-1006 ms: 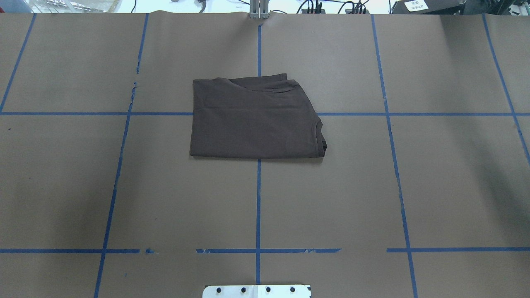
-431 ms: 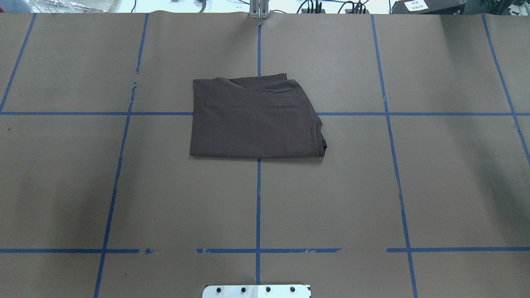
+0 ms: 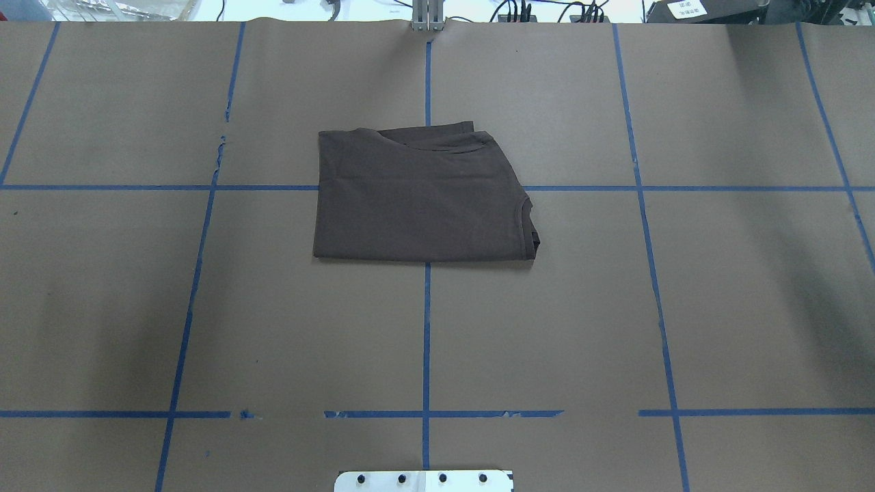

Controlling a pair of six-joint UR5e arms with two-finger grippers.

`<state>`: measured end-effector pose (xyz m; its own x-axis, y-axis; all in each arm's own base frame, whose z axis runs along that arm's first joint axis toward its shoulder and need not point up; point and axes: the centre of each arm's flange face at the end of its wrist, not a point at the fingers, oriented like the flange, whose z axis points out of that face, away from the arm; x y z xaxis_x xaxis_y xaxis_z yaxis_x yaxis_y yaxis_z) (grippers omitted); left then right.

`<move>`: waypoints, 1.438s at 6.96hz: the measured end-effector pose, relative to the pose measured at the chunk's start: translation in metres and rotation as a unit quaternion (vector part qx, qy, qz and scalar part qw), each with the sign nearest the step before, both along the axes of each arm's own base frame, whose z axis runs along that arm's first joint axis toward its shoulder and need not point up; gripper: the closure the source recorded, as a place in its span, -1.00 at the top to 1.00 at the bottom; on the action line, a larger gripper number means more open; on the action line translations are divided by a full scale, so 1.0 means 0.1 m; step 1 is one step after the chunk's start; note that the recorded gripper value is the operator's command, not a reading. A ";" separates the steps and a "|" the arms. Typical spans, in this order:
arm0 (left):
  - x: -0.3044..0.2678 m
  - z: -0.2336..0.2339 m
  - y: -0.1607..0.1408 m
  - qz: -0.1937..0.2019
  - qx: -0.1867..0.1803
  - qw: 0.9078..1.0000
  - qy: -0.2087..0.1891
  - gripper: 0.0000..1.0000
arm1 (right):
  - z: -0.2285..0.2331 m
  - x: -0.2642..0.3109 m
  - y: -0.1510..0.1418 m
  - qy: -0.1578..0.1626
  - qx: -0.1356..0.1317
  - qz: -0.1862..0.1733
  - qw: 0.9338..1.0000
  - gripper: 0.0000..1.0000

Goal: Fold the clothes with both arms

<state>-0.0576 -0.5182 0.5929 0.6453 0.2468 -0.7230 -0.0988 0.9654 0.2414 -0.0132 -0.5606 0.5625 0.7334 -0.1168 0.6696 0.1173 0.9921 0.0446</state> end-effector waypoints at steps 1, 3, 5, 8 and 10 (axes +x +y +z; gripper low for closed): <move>0.00 -0.05 -0.02 0.000 0.007 1.000 0.000 1.00 | -0.02 0.00 -0.02 -0.001 0.002 0.000 1.000 1.00; 0.00 -0.10 -0.04 0.001 0.014 1.000 0.000 1.00 | -0.05 0.00 -0.05 -0.002 0.003 0.002 1.000 1.00; 0.00 -0.10 -0.04 0.000 0.013 1.000 -0.001 1.00 | -0.07 -0.01 -0.05 -0.004 0.002 0.003 1.000 1.00; 0.00 -0.10 -0.03 0.000 0.013 1.000 -0.001 1.00 | -0.10 -0.04 -0.04 -0.026 -0.003 0.003 1.000 1.00; 0.00 -0.09 -0.03 0.000 0.012 1.000 0.000 1.00 | -0.08 -0.04 -0.03 -0.029 -0.005 0.003 1.000 1.00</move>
<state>-0.0576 -0.5212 0.5843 0.6459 0.2635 -0.7165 -0.0992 0.9595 0.2635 -0.0170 -0.5633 0.5542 0.6941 -0.1050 0.7122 0.1080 0.9933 0.0412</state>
